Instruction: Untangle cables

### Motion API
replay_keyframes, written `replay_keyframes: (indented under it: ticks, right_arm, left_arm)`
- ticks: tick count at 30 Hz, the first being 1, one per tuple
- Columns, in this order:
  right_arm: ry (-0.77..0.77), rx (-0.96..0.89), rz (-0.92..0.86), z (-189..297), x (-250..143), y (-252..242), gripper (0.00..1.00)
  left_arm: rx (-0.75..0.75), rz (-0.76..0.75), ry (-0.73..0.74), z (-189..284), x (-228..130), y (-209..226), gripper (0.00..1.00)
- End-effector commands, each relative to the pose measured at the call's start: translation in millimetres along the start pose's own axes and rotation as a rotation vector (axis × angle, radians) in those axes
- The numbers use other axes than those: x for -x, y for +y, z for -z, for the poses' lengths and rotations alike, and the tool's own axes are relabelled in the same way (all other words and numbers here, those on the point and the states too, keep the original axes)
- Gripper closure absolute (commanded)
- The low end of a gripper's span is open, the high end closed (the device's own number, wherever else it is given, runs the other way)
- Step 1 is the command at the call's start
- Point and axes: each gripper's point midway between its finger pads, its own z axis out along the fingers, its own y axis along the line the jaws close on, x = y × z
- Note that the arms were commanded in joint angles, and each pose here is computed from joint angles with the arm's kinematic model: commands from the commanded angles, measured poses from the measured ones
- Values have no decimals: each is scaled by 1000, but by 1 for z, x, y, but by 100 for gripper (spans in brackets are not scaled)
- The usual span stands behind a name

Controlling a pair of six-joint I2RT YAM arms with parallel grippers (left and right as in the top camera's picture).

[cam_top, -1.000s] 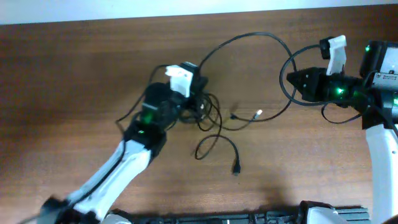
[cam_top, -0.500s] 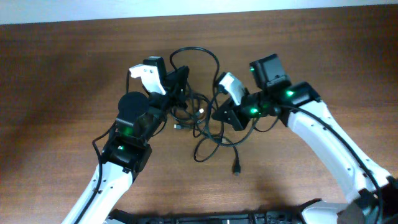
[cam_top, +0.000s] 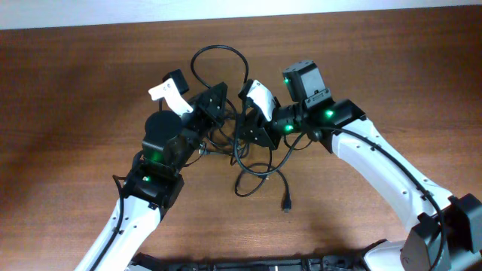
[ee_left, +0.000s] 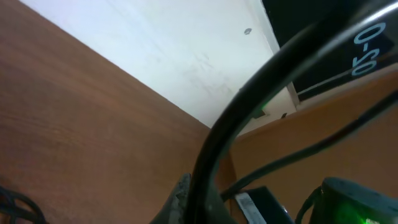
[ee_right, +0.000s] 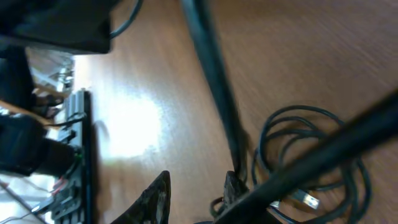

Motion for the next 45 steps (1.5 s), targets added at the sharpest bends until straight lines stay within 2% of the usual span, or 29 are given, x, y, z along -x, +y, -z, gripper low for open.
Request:
replay_keyframes:
  ticks: [1,6,10,12,14,16,18,23,24,25,26,28,29,30,31,32,33,35,39,41,42,45]
  right_arm:
    - [12,-93,-6,-2,1,-15,73]
    - [-23,-92,16,-6,10,-17,75]
    - [-34,-86,-2,-7,12,-17,86]
    - [-46,-89,9,-7,16,-18,87]
    - [-48,-90,11,-7,16,-18,80]
    - [-47,-90,11,-7,16,-18,60]
    - [-46,-99,9,-6,16,-20,50]
    - [-55,-105,18,-6,18,-21,47]
    - [-60,-106,23,-6,20,-22,53]
    - [-62,-106,25,-6,20,-22,85]
    - [-60,-106,23,-6,20,-22,96]
    - [-49,-105,10,-5,17,-21,96]
    - [-46,-115,-11,1,15,-23,96]
    - [-48,-129,-38,8,15,-24,96]
    - [-56,-150,-61,21,15,-27,96]
    - [-69,-174,-76,36,16,-30,96]
    - [-88,-203,-88,53,18,-34,96]
    - [-145,-272,-113,91,23,-40,96]
    - [-292,-394,-182,157,38,-45,96]
    - [-359,-376,-164,180,47,-28,96]
    - [-375,-352,-146,184,51,-18,96]
    - [-393,-343,-118,190,55,-7,96]
  left_arm:
    - [-29,43,21,2,-2,-7,100]
    - [-45,116,50,2,-7,-10,100]
    - [-57,117,69,3,-10,-12,100]
    - [-72,155,94,3,-14,-16,100]
    - [-83,170,114,4,-17,-18,100]
    - [-80,171,115,4,-17,-17,100]
    - [-79,171,115,4,-17,-17,100]
    - [-85,171,123,4,-18,-18,100]
    - [-89,170,124,4,-18,-19,100]
    - [-89,170,124,4,-18,-19,100]
    - [-86,170,121,4,-18,-18,100]
    - [-47,160,102,3,-16,-10,100]
    - [20,134,80,3,-15,5,90]
    - [74,114,67,3,-15,17,73]
    - [180,86,49,6,-16,40,27]
    - [272,84,44,11,-19,60,11]
    - [387,80,44,18,-24,84,1]
    - [493,66,74,25,-34,109,1]
    - [562,-54,165,15,-52,136,1]
    - [608,-69,221,7,-68,157,1]
    - [606,-60,257,1,-78,164,1]
    - [466,-33,423,-32,-121,169,1]
